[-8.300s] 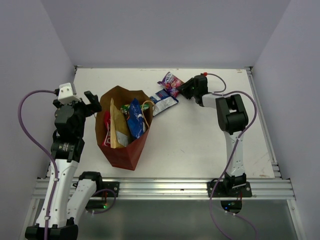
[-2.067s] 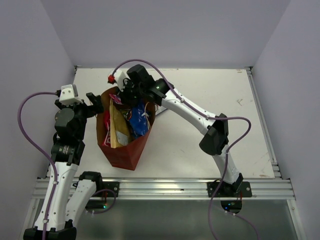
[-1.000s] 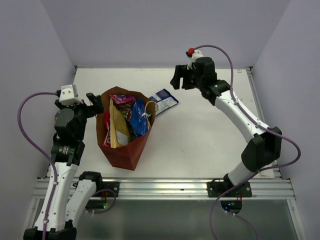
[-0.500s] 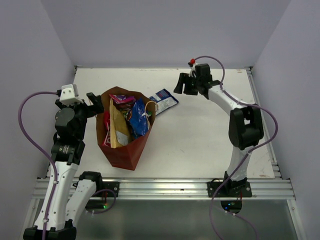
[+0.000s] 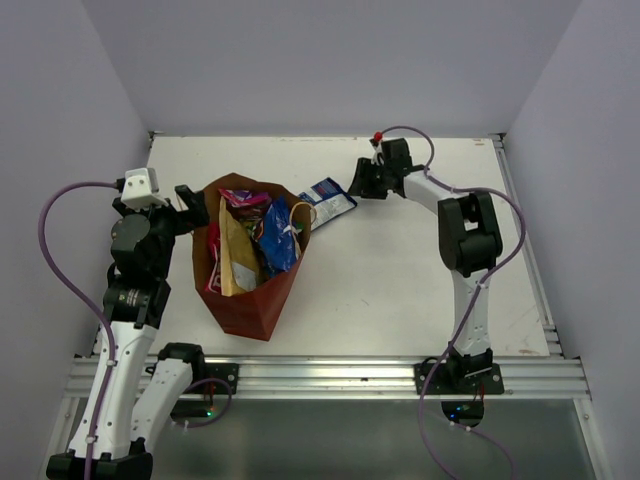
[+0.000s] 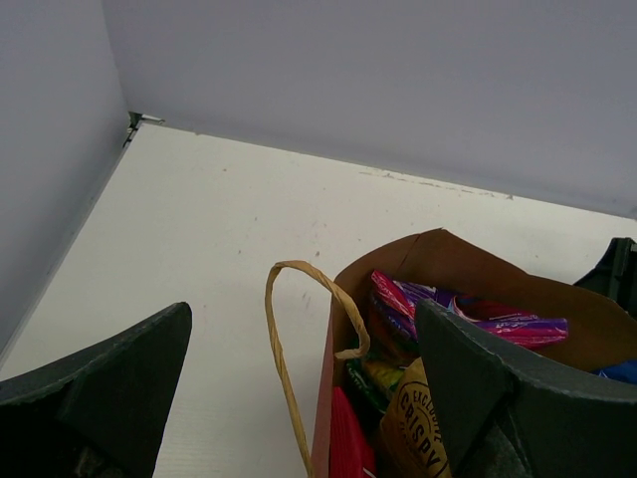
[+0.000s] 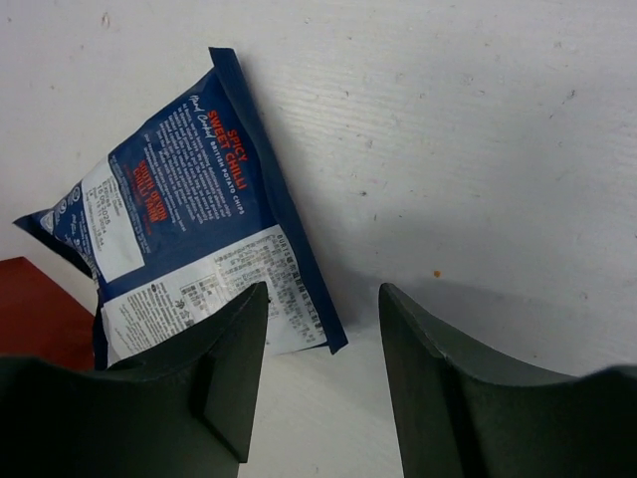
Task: Place the snacks into the paper bag
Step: Pick up the snack from the center of the board.
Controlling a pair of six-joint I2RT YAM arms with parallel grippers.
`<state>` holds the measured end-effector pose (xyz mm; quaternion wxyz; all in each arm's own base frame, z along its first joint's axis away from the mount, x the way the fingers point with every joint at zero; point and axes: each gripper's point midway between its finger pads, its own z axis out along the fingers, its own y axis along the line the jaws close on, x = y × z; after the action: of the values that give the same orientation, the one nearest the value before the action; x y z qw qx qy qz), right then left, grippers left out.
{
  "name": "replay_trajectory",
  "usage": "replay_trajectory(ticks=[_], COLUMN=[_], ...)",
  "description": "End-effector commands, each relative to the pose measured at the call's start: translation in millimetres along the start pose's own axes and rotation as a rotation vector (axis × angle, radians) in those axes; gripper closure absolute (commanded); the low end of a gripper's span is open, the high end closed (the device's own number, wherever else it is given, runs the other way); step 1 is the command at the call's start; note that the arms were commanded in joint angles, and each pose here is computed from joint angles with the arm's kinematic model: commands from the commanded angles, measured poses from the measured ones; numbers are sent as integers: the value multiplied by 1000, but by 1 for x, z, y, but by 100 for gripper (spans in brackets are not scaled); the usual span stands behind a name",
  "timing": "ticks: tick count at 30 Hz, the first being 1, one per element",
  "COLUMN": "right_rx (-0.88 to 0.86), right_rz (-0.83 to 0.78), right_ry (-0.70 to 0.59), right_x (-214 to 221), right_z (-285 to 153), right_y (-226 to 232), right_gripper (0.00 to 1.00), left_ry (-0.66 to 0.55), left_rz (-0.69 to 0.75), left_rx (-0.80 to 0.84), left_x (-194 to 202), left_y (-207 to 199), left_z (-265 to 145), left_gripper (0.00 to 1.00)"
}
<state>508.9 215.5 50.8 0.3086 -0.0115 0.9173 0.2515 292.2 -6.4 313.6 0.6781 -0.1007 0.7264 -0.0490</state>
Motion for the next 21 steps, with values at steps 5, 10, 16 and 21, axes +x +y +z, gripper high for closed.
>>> replay_trajectory(ticks=[5, 10, 16, 21], right_rx=[-69, -85, -57, -29], right_rz=[-1, 12, 48, 148], right_ry=[-15, 6, -20, -1], right_x=[-9, 2, 10, 53], right_z=[17, 22, 3, -20], right_y=[6, 5, 3, -6], right_gripper=[57, 74, 100, 100], left_ry=[-39, -38, -44, -44], left_rz=[16, 16, 15, 15], left_rx=[26, 25, 26, 24], left_x=[-9, -8, -10, -10], left_y=[-5, -4, -4, -4], left_z=[4, 4, 3, 3], left_gripper=[3, 2, 2, 2])
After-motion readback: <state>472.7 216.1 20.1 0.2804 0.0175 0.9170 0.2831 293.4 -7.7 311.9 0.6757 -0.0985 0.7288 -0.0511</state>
